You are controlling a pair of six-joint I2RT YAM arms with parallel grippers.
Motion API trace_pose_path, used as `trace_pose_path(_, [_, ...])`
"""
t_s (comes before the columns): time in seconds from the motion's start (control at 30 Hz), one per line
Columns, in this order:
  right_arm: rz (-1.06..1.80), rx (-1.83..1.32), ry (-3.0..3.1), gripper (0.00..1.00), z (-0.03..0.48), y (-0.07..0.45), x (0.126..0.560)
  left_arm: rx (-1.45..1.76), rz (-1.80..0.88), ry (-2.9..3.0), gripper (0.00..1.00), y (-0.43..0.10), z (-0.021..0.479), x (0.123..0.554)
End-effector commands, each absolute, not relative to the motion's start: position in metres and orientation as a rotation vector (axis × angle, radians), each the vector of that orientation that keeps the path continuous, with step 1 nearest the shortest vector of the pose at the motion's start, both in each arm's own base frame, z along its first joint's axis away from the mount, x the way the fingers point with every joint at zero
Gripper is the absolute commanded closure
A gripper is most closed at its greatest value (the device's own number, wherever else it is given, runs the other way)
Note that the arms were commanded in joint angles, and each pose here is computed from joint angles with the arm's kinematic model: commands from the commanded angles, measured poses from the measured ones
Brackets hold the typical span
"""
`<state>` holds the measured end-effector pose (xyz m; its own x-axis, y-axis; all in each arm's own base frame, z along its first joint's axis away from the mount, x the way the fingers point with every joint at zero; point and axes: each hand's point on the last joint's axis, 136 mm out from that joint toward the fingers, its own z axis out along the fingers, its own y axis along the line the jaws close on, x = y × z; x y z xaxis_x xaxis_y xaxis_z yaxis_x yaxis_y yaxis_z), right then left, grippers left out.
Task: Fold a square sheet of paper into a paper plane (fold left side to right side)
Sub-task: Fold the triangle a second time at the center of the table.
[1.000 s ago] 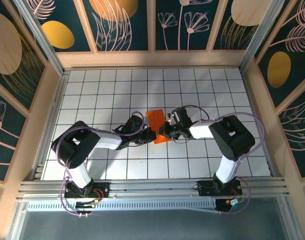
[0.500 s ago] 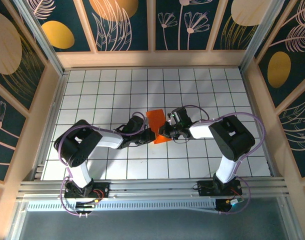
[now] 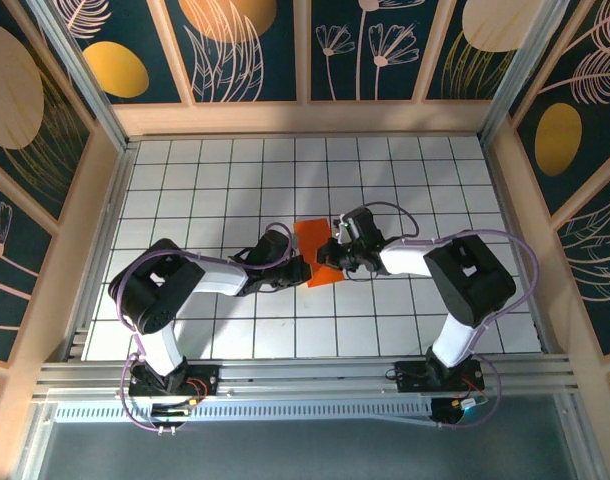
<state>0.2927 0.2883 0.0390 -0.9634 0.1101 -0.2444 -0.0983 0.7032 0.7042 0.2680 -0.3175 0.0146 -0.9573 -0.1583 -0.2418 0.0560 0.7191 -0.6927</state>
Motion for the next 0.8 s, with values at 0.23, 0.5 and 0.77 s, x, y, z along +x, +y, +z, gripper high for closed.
trace_pose_path(0.23, [1.034, 0.0, 2.657, 1.0, 0.027, 0.283, 0.308, -0.097, -0.907, 2.718, 1.0, -0.301, -0.011, 0.269])
trace_pose_path(0.5, [1.002, 0.033, 2.687, 1.0, 0.012, 0.274, 0.306, -0.101, -0.888, 2.736, 1.0, -0.3, -0.014, 0.268])
trace_pose_path(0.77, [0.972, 0.079, 2.68, 1.0, 0.008, 0.253, 0.319, -0.11, -0.854, 2.767, 1.0, -0.296, -0.02, 0.264])
